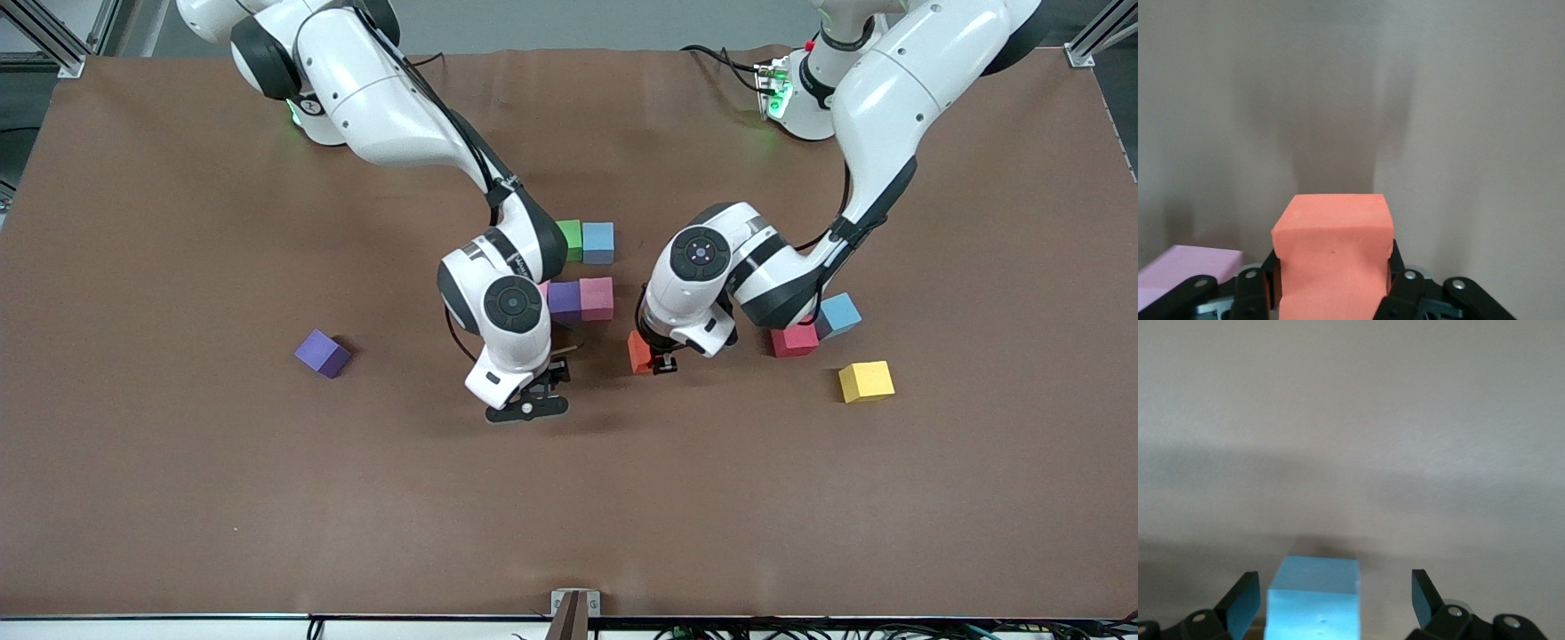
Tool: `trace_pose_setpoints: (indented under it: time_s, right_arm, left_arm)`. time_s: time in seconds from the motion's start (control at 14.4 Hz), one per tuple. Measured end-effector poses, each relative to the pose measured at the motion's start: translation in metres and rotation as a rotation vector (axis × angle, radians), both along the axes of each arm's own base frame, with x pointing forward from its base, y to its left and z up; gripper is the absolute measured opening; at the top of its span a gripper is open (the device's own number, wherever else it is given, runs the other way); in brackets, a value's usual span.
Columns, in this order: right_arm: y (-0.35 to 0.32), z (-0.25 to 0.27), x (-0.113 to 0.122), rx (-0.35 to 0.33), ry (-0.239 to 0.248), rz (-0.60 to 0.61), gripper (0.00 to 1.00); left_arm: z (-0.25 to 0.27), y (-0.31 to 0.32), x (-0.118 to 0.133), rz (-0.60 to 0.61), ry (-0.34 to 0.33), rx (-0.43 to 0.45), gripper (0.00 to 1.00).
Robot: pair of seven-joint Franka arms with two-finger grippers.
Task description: Arrange 11 blocks into digit 3
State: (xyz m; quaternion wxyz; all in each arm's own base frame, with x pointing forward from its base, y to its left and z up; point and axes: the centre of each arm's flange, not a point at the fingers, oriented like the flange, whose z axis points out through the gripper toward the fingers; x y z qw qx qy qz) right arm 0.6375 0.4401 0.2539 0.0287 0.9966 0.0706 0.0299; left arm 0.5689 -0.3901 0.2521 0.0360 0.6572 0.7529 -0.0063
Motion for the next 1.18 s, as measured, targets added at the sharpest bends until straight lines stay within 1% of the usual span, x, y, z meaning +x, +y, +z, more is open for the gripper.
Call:
trace_pose_setpoints:
  time_s: [0.14, 0.28, 0.42, 0.48, 0.62, 0.69, 0.76, 0.83, 0.97, 1.11, 1.18]
  right_arm:
    - [-0.031, 0.021, 0.018, 0.01, 0.025, -0.007, 1.0]
    - [-0.077, 0.054, 0.043, 0.045, 0.04, -0.039, 1.0]
    - [-0.136, 0.089, 0.062, 0.038, 0.07, -0.101, 1.0]
    - [-0.17, 0.101, 0.07, 0.028, 0.089, -0.143, 1.0]
    - [-0.238, 0.114, 0.086, 0.019, 0.111, -0.226, 1.0]
    - [-0.272, 0.119, 0.091, 0.015, 0.129, -0.264, 1.0]
    - [-0.305, 0.122, 0.093, 0.011, 0.16, -0.283, 1.0]
    - [-0.334, 0.127, 0.093, 0.011, 0.187, -0.28, 1.0]
    - [-0.372, 0.137, 0.093, 0.015, 0.201, -0.282, 1.0]
    - [-0.393, 0.142, 0.092, 0.014, 0.202, -0.299, 1.0]
    - [-0.399, 0.142, 0.092, 0.002, 0.201, -0.303, 1.0]
  left_arm:
    - [-0.013, -0.015, 0.008, -0.003, -0.021, 0.014, 0.59]
    - [-0.025, -0.034, 0.009, -0.018, -0.03, 0.02, 0.59]
    - [-0.033, -0.055, 0.002, -0.038, -0.033, 0.015, 0.59]
    - [-0.034, -0.065, -0.001, -0.046, -0.035, 0.009, 0.59]
    - [-0.035, -0.083, -0.005, -0.06, -0.04, -0.004, 0.59]
    - [-0.037, -0.091, -0.008, -0.068, -0.041, -0.01, 0.59]
    - [-0.04, -0.098, -0.011, -0.075, -0.041, -0.014, 0.59]
    - [-0.043, -0.103, -0.014, -0.081, -0.046, -0.017, 0.59]
    - [-0.046, -0.111, -0.014, -0.088, -0.071, -0.009, 0.59]
    - [-0.046, -0.118, -0.015, -0.082, -0.106, -0.019, 0.59]
    - [-0.046, -0.12, -0.015, -0.079, -0.116, -0.024, 0.59]
